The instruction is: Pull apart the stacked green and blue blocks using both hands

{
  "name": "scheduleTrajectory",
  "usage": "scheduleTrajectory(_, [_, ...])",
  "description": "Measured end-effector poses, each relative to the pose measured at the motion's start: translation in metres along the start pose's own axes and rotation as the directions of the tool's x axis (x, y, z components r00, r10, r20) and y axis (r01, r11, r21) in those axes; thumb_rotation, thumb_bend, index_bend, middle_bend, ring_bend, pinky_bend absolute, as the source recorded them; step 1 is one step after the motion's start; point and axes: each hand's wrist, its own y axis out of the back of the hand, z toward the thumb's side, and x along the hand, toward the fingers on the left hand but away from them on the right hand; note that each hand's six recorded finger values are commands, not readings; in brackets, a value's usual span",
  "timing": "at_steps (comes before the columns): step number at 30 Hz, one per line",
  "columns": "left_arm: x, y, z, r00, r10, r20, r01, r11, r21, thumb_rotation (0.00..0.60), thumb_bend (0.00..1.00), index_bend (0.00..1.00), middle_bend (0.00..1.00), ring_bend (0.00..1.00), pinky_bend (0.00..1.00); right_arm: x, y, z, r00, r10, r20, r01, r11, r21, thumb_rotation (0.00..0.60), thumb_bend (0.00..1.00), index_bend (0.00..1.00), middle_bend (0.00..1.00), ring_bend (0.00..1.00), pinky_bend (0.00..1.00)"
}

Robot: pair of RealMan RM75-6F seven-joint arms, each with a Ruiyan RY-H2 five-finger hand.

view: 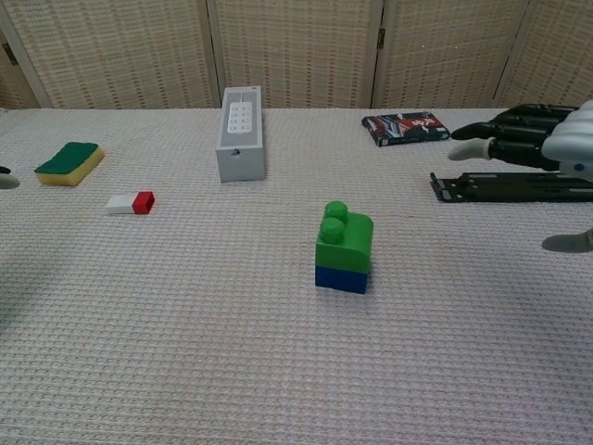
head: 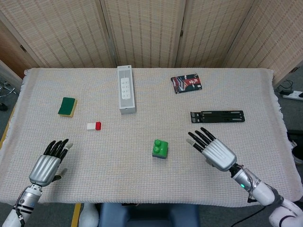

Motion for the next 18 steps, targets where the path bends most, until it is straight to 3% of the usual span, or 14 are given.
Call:
scheduleTrajectory(8, [0.008, -0.004, -0.003, 1.0, -0.013, -0.021, 0.013, 1.0, -0.009, 0.6, 0.37, 0.0, 0.0, 0.0, 0.0, -0.076, 0.02, 0.02, 0.985, 0.041, -0.165, -0.027, 0.996, 0.087, 0.6, 0.27, 0.0, 0.0, 0.04, 0.0])
scheduleTrajectory(18, [0.009, -0.001, -0.015, 0.998, -0.003, -0.061, 0.002, 1.0, -0.012, 0.6, 0.37, 0.0, 0.0, 0.0, 0.0, -0.127, 0.024, 0.057, 0.96, 0.105, -0.261, -0.058, 0.982, 0.181, 0.6, 0.27, 0.0, 0.0, 0.05, 0.0])
